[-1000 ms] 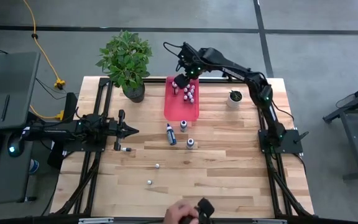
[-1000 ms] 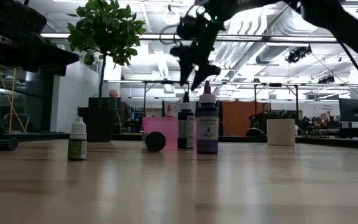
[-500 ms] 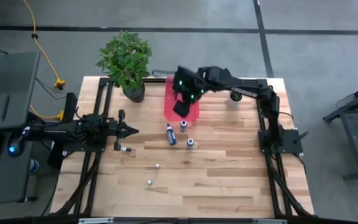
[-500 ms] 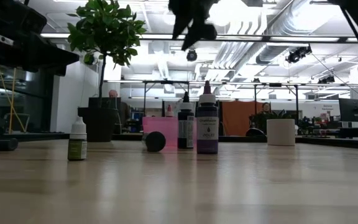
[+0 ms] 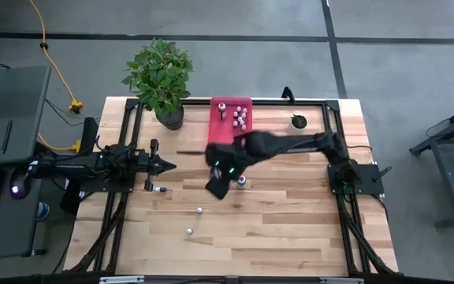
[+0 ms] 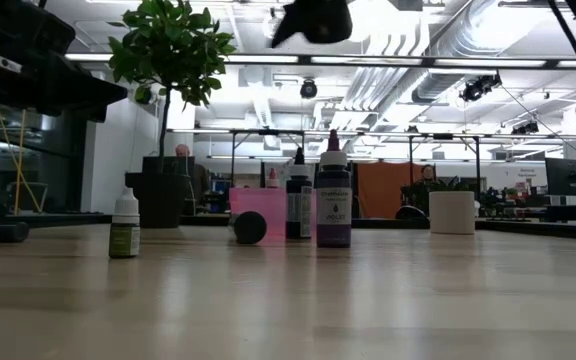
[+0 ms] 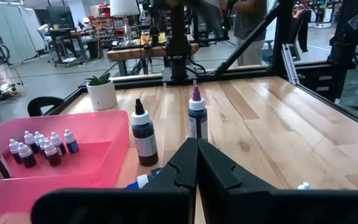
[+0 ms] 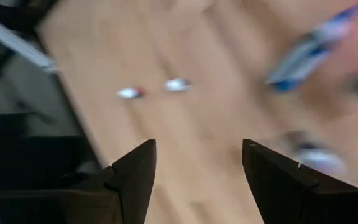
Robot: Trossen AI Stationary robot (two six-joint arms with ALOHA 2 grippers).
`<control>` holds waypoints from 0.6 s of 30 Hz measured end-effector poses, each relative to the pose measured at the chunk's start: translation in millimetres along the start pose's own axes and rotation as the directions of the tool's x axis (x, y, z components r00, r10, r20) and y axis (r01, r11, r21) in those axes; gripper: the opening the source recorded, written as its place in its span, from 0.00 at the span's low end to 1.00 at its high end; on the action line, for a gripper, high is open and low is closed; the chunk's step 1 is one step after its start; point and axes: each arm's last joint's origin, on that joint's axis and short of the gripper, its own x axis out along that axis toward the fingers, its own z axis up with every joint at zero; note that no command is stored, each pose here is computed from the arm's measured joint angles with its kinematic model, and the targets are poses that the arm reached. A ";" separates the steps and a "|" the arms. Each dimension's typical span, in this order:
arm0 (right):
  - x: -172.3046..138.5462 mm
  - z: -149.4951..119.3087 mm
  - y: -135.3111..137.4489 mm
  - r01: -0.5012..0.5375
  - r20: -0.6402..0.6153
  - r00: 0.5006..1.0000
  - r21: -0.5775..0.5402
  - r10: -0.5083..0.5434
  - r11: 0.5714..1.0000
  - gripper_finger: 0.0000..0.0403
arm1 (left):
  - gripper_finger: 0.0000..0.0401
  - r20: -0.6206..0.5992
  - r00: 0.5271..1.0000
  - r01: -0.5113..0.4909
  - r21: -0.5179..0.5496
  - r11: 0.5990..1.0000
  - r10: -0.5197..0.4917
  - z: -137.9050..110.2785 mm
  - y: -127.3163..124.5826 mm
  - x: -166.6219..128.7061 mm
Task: Pick & Place food coloring
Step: Put the black food coloring bottle into the pink bin
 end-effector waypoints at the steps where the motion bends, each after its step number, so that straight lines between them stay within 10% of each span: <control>1: 11.3 0.1 5.0 -0.035 -0.015 0.999 0.029 0.035 0.999 0.56 | 0.00 0.000 1.000 0.000 0.000 1.000 0.000 0.0 0.0 0.0; 8: 74.4 23.1 7.4 -0.168 0.014 0.985 0.233 0.169 0.958 0.56 | 0.00 0.000 1.000 0.000 0.000 1.000 0.000 0.0 0.0 0.0; 18: 78.6 45.9 -38.0 0.093 0.128 0.980 0.397 -0.155 0.913 0.56 | 0.00 0.000 1.000 0.000 0.000 1.000 0.000 0.0 0.0 0.0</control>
